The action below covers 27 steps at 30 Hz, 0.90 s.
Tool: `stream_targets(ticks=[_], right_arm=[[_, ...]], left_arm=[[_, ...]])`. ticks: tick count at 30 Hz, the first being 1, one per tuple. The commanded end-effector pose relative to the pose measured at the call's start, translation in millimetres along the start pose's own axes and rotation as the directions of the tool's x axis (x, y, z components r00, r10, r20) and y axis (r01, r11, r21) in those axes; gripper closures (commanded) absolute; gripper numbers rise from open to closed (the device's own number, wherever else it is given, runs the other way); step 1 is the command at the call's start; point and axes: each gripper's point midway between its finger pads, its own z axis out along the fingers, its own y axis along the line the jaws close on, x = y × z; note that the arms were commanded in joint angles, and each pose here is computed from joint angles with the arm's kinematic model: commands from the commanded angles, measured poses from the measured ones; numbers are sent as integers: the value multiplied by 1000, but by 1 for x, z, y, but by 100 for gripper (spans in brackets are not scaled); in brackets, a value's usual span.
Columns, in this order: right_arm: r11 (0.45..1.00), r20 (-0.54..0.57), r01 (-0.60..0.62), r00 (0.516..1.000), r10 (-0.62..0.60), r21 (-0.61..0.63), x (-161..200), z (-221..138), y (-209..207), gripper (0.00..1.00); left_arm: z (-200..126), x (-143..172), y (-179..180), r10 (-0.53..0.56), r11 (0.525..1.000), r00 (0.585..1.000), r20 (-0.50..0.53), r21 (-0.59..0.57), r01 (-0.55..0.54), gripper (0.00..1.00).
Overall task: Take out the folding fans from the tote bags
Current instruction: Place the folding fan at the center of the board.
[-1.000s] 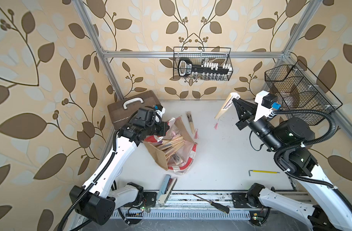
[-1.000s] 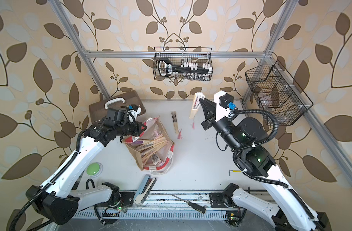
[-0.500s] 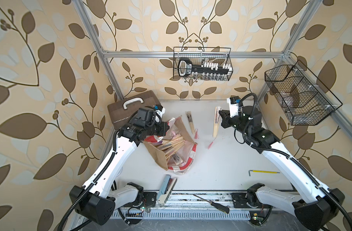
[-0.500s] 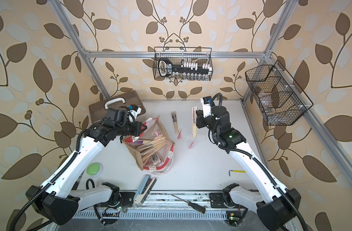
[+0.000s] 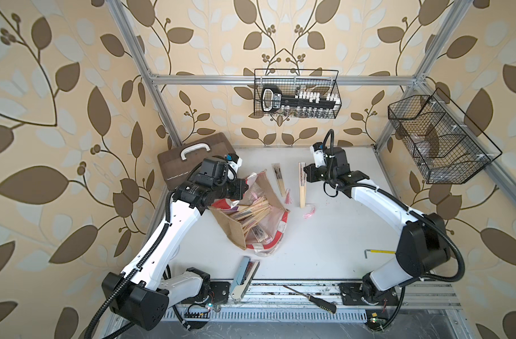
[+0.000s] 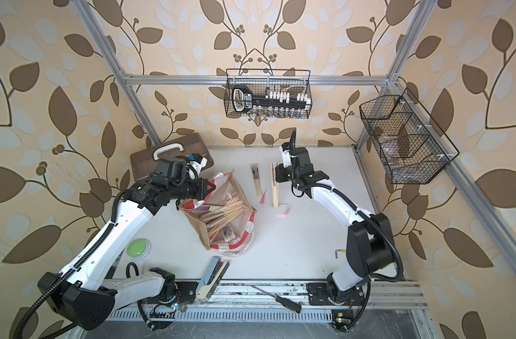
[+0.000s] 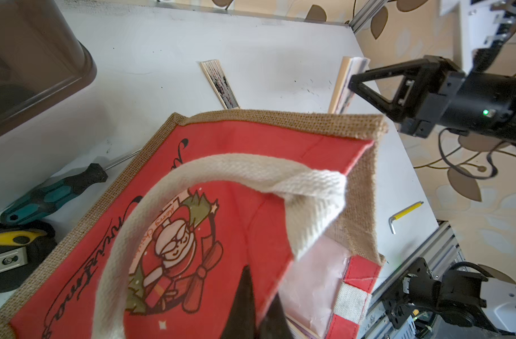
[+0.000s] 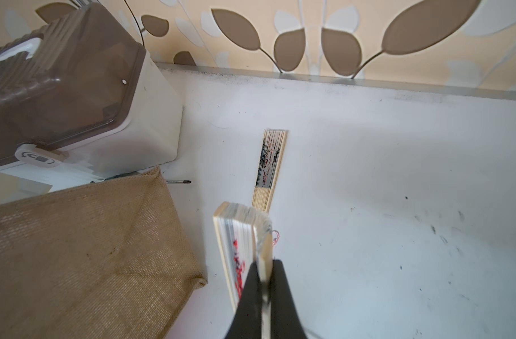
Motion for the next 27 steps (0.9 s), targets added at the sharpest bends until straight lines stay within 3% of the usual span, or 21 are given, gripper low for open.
stream_targets(ticks=[1,14,27], right_arm=[[999,-20,-23,1000,22,-45,-12,16,4,100],[991,-212,-96,974,75,-93,10,108,-29,100],[981,-293,-173,946,141,-86,33,172,-59,100]], left_arm=[[-9,-8,-1,13,1000,999,47,0,-13,100],[-4,-7,2,10,1000,999,32,-7,-9,100],[-2,-5,2,9,1000,1000,23,-3,-9,100]])
